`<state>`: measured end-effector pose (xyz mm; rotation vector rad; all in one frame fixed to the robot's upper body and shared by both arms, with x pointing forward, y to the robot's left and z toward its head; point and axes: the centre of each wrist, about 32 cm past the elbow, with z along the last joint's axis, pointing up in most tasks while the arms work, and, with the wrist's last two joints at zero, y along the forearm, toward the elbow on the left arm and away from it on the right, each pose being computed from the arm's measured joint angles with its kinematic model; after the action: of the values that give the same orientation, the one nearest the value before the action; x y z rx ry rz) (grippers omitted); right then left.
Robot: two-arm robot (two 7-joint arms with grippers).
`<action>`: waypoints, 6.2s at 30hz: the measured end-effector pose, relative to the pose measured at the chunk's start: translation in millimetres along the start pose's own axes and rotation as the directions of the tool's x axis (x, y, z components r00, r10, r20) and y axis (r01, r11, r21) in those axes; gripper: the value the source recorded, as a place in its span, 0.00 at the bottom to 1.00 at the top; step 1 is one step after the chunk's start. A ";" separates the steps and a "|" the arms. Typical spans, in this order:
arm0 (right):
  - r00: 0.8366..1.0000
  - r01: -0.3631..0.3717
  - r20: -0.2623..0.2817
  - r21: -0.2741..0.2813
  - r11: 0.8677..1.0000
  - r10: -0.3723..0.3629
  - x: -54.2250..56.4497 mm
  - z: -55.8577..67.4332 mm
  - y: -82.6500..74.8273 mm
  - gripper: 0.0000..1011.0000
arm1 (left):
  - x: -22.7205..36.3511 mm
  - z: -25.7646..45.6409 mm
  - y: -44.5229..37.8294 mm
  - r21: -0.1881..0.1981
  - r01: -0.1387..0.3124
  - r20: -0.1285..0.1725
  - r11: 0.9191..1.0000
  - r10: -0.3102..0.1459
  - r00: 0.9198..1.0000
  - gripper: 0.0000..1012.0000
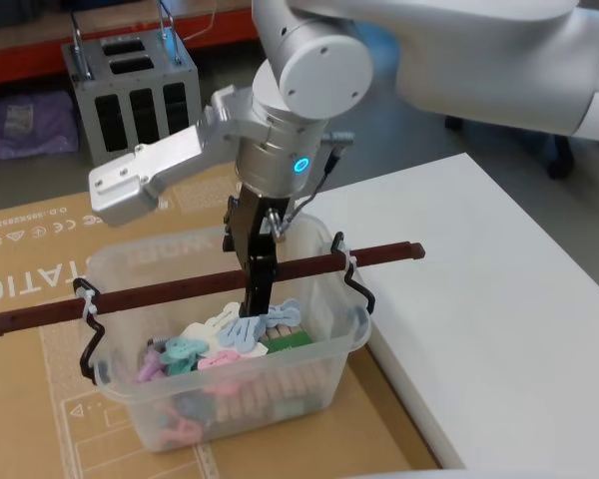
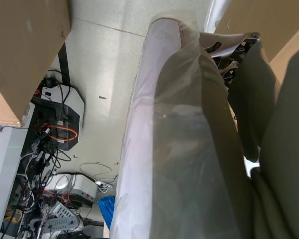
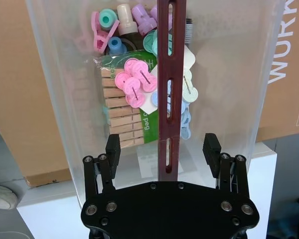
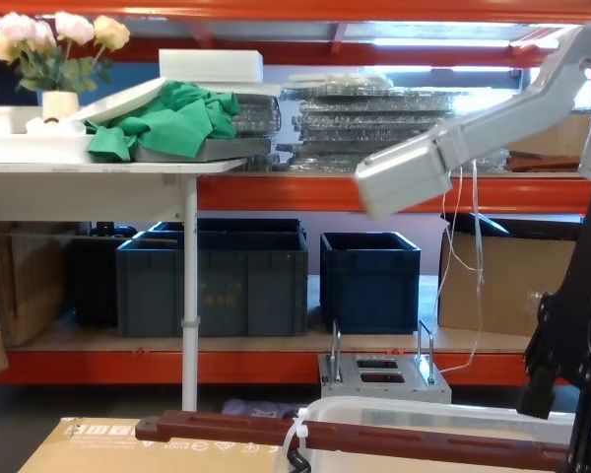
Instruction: Use one hand to grasp the basket and place it at the designated location.
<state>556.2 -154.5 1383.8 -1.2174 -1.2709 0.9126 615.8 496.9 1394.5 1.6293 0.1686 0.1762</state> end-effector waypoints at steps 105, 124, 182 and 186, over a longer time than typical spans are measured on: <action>0.990 -0.136 -0.044 -0.071 0.988 0.133 14.1 -4.3 59.5 0.61 | 0.0 0.0 0.0 0.000 0.000 0.000 1.000 0.000 1.000 0.00; 0.991 -0.119 -0.060 -0.055 0.991 0.115 9.9 -7.2 55.7 0.27 | 0.0 0.0 0.0 0.000 0.000 0.000 1.000 0.000 1.000 0.00; 0.954 0.115 -0.282 0.012 0.993 -0.107 -35.1 -50.9 -20.9 0.00 | 0.0 0.0 0.0 0.000 0.000 0.000 1.000 0.000 1.000 0.00; 0.940 0.133 -0.319 0.011 0.991 -0.122 -46.1 -57.5 -29.0 0.00 | 0.0 -0.1 0.0 0.000 0.000 0.000 1.000 0.000 1.000 0.00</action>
<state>603.1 -213.1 1409.2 -1.1869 -1.0573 0.6111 615.8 497.0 1394.5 1.6293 0.1688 0.1763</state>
